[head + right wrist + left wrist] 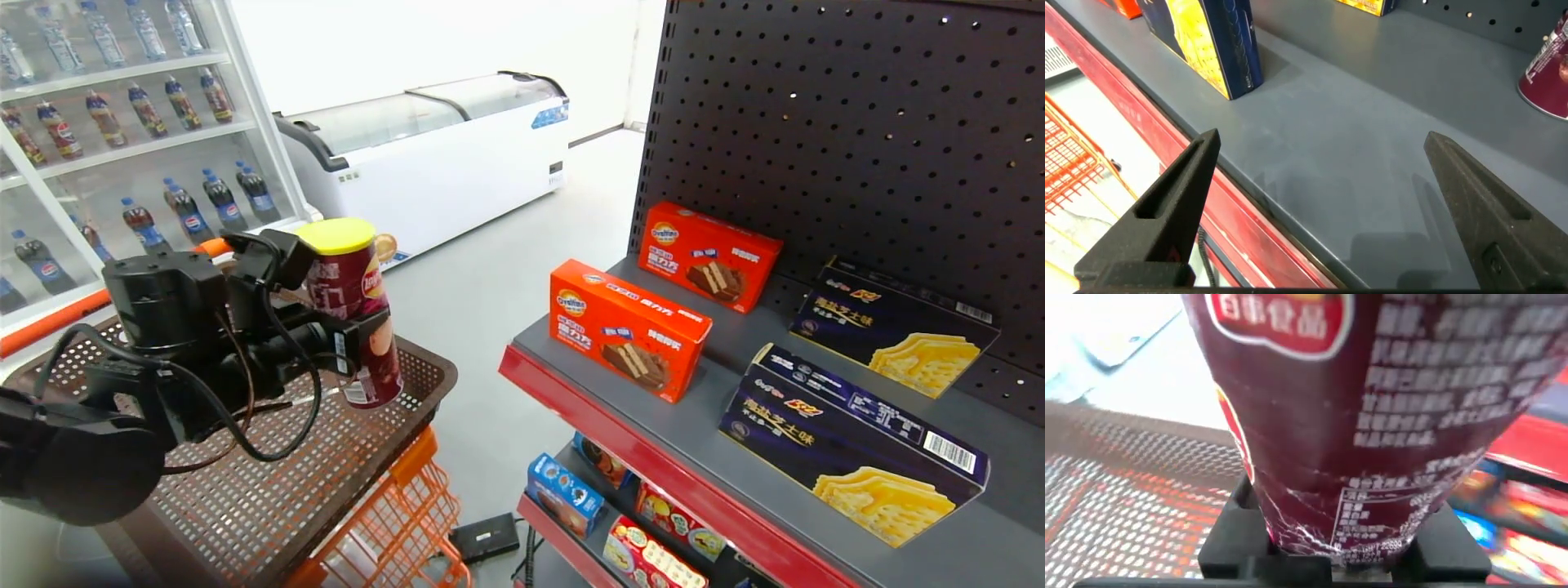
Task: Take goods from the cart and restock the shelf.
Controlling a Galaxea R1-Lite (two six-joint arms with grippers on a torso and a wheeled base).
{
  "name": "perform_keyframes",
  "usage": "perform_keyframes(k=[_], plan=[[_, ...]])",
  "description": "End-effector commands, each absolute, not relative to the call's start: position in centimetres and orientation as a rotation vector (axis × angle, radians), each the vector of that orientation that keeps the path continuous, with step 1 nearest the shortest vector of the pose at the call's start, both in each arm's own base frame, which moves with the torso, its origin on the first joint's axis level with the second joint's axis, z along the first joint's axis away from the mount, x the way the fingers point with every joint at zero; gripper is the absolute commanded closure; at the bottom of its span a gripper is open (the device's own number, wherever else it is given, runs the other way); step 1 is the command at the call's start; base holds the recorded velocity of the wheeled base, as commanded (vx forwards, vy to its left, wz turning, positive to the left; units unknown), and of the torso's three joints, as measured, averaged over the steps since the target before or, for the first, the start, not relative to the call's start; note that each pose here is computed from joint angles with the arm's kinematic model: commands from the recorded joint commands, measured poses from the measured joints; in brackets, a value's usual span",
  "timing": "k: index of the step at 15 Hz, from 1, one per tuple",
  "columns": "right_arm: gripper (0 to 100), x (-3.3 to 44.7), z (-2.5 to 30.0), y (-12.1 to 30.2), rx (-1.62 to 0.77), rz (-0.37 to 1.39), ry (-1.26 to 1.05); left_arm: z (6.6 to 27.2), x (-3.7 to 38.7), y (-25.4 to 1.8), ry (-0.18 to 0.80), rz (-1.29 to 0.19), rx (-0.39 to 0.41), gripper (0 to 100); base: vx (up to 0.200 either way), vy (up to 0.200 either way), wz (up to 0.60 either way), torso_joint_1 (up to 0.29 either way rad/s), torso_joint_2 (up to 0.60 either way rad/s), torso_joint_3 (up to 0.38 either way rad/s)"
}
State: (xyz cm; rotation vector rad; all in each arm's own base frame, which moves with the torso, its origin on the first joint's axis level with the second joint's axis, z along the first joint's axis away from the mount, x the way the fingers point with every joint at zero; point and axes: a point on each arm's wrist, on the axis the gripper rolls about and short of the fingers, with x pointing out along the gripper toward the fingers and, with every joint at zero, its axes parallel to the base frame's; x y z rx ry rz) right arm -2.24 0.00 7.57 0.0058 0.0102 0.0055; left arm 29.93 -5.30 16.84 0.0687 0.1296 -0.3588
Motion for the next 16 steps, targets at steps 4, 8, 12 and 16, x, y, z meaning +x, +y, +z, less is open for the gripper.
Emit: perform_keyframes(k=[4, 8, 12, 16], plan=[[0, -2.2, 7.6, 0.0, 0.005, 0.006, 0.011, 21.0, 24.1, -6.5, 0.040, -0.514, 0.059, 100, 0.000, 0.000, 0.00, 0.000, 0.00, 0.000], [0, -2.2, 7.6, 0.0, 0.006, 0.006, 0.011, 22.2, 21.6, -8.6, -0.010, -0.615, 0.051, 100, 0.000, 0.000, 0.00, 0.000, 0.00, 0.000], [0, -2.2, 7.6, 0.0, 0.005, 0.006, 0.011, 22.6, 20.7, -10.1, -0.030, -0.699, 0.046, 100, 0.000, 0.000, 0.00, 0.000, 0.00, 0.000], [0, -2.2, 7.6, 0.0, 0.005, 0.006, 0.011, 22.0, 20.1, -10.3, -0.011, -0.719, 0.047, 100, 0.000, 0.000, 0.00, 0.000, 0.00, 0.000]])
